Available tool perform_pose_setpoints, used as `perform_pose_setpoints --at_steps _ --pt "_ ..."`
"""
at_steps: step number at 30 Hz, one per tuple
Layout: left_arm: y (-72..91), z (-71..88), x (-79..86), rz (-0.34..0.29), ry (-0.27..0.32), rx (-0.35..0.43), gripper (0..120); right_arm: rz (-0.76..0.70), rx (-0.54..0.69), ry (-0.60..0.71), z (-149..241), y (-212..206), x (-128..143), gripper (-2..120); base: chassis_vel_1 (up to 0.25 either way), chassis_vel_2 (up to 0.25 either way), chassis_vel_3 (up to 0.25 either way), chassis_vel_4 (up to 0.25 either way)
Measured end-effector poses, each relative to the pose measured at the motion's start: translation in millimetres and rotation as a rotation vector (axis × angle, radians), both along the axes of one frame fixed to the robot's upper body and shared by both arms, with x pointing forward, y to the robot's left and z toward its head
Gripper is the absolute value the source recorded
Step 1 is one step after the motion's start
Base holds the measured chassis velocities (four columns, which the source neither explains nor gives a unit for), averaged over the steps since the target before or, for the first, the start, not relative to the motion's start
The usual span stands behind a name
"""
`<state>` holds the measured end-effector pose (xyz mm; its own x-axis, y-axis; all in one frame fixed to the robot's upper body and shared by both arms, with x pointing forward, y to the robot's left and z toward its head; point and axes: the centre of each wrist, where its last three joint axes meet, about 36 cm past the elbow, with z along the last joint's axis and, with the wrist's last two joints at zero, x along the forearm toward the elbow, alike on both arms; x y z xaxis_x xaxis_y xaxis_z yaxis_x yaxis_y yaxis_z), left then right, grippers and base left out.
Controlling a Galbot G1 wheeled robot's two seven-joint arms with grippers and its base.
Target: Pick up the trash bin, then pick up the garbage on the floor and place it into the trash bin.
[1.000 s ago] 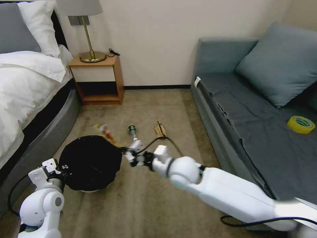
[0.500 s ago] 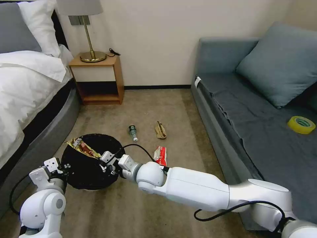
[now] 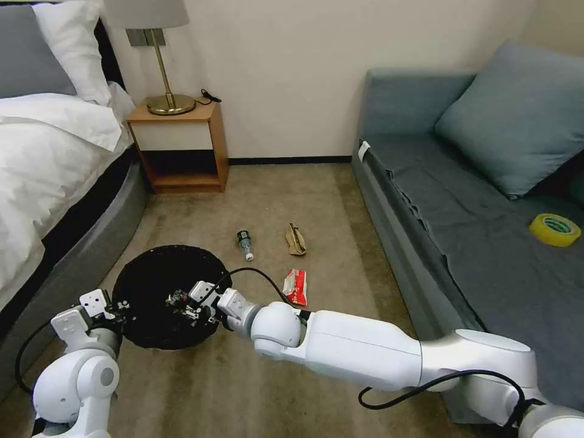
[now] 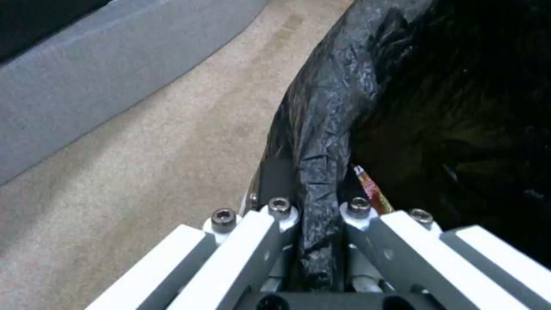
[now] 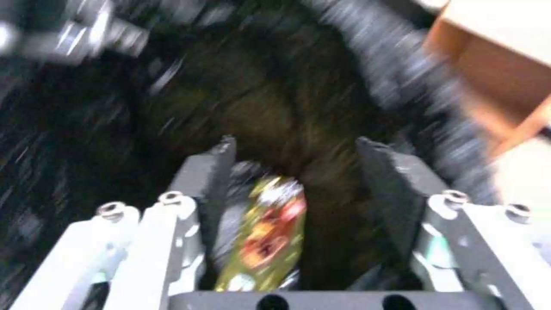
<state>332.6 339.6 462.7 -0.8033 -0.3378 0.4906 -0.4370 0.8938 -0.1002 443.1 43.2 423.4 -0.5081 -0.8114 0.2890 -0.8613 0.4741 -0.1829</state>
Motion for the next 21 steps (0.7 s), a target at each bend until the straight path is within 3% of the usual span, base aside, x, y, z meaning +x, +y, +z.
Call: perform_pose_setpoints --at_steps 2,8,12,14,16,18,21 --pt "1.8 0.1 -1.4 0.004 0.001 0.0 2 -0.037 0.045 -0.06 22.4 -10.2 11.6 72 0.0 0.0 0.0 0.0" --pt "6.8 2.1 -3.6 0.012 -0.004 0.001 2 -0.13 0.138 -0.136 58.6 -49.4 23.2 88 0.0 0.0 0.0 0.0" --pt "14.8 5.0 -5.8 0.028 -0.014 -0.003 2 -0.344 0.233 -0.166 82.1 -133.2 15.8 99 0.0 0.0 0.0 0.0" --pt "16.1 5.6 -6.0 0.03 -0.016 -0.005 2 -0.378 0.246 -0.17 86.1 -144.1 13.2 99 0.0 0.0 0.0 0.0" --pt "20.6 7.5 -7.1 0.04 -0.022 -0.001 2 -0.501 0.305 -0.195 104.5 -178.7 -4.1 100 0.0 0.0 0.0 0.0" --pt "22.0 8.1 -7.8 0.043 -0.024 0.0 2 -0.538 0.327 -0.204 109.4 -188.1 -12.2 100 0.0 0.0 0.0 0.0" --pt "23.9 9.2 -10.2 0.05 -0.029 0.0 2 -0.701 0.398 -0.243 108.0 -223.9 -54.6 100 0.0 0.0 0.0 0.0"
